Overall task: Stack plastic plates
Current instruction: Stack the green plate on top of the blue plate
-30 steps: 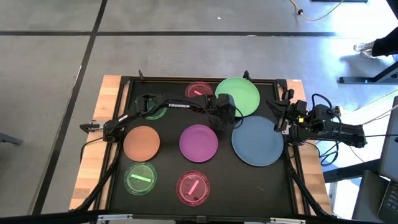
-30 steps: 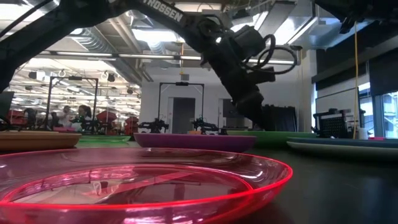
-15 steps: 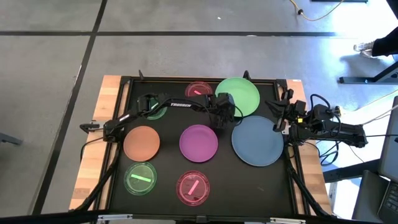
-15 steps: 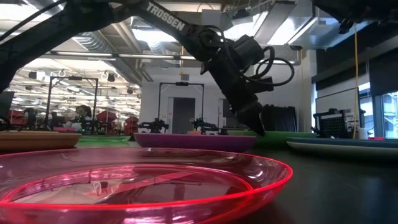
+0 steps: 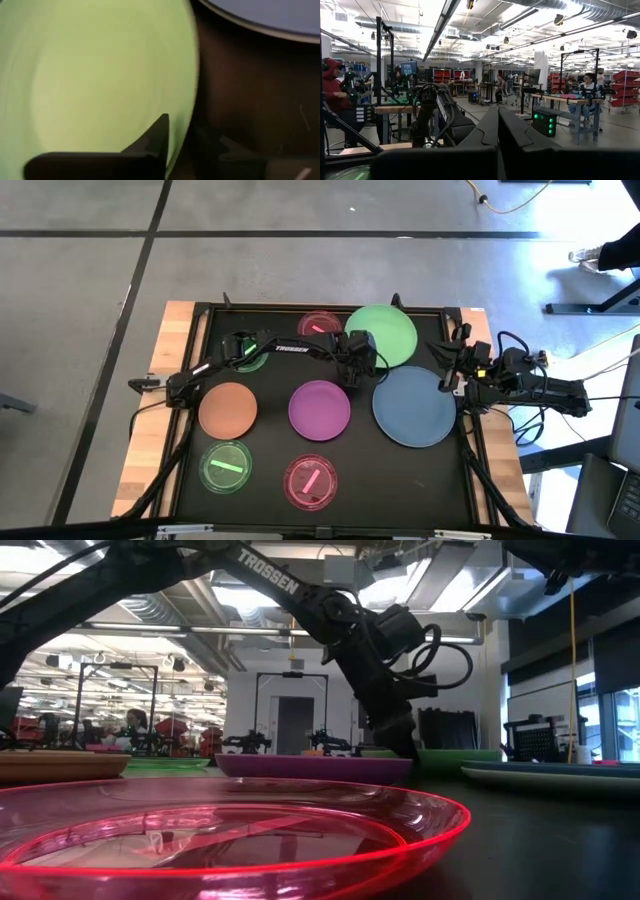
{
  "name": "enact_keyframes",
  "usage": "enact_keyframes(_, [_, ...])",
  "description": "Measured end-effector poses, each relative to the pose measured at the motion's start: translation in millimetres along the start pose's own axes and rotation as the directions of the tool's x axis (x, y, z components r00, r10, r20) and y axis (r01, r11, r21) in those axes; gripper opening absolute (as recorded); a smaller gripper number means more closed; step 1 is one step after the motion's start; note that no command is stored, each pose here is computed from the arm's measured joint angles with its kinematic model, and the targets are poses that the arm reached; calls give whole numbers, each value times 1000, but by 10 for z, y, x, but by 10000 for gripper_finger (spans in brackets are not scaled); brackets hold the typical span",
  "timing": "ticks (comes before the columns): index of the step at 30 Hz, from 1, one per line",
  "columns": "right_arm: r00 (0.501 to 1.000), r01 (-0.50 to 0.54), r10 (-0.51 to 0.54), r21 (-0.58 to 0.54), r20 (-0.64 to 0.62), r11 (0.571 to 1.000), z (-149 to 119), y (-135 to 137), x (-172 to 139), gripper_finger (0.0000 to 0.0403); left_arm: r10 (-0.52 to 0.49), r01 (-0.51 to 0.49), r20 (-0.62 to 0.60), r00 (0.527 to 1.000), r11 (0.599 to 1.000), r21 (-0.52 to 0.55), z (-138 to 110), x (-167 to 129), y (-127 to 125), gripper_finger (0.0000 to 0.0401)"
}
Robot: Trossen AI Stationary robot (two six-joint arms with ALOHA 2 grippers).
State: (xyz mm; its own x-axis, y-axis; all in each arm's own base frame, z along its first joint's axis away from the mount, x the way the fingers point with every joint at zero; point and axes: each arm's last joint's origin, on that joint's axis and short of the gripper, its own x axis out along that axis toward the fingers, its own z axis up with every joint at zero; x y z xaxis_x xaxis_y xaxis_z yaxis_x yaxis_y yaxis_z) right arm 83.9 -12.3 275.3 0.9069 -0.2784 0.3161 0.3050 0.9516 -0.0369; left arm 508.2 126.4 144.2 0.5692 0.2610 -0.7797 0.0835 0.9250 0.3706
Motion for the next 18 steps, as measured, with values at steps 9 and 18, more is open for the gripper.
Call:
enact_keyframes(9, [1000,0,0,-2,0,1000,0,0,0,3,78,-78,-32,996,997,16,24,-11,-29,8])
enact_keyframes(18, [1000,0,0,-3,-1,1000,-1,0,0,3,71,-75,45,997,992,100,274,-212,-280,5])
